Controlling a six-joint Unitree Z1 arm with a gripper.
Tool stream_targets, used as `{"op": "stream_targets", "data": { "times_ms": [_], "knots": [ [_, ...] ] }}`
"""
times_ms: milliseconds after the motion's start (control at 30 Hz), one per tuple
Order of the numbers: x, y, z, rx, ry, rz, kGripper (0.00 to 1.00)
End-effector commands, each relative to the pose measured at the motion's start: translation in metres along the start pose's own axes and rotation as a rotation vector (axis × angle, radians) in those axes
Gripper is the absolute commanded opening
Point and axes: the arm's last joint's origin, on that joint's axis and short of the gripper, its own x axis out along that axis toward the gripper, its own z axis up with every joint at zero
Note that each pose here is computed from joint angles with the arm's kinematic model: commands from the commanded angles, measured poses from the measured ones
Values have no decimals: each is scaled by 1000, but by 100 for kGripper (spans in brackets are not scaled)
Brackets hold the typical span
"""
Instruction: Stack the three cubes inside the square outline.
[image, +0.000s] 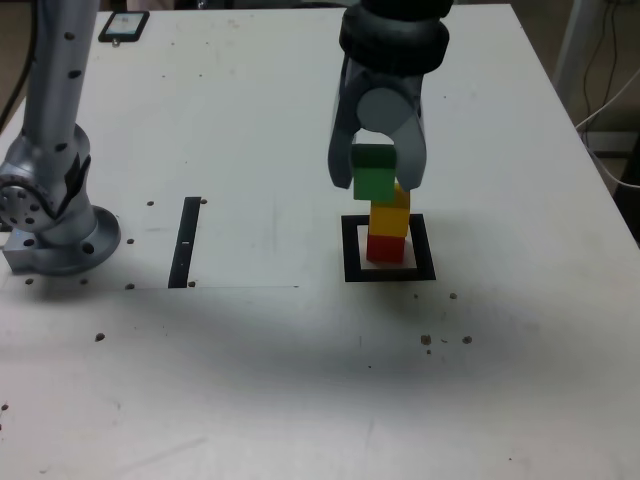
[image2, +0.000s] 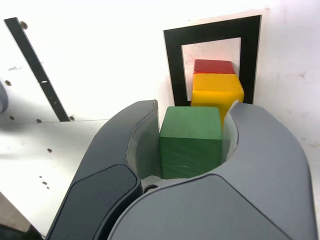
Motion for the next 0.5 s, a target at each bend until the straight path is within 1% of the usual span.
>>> {"op": "stream_targets", "data": {
  "times_ms": [0,133,200,300,467],
  "knots": [
    [2,-1,3,10,-3,0,27],
    [1,-1,8,20,-21,1,27],
    [2,-1,10,22,-24,2,27],
    [4,0,10,26,-20,5,28],
    [7,0,11,33,-7,9,35]
  ]
}}
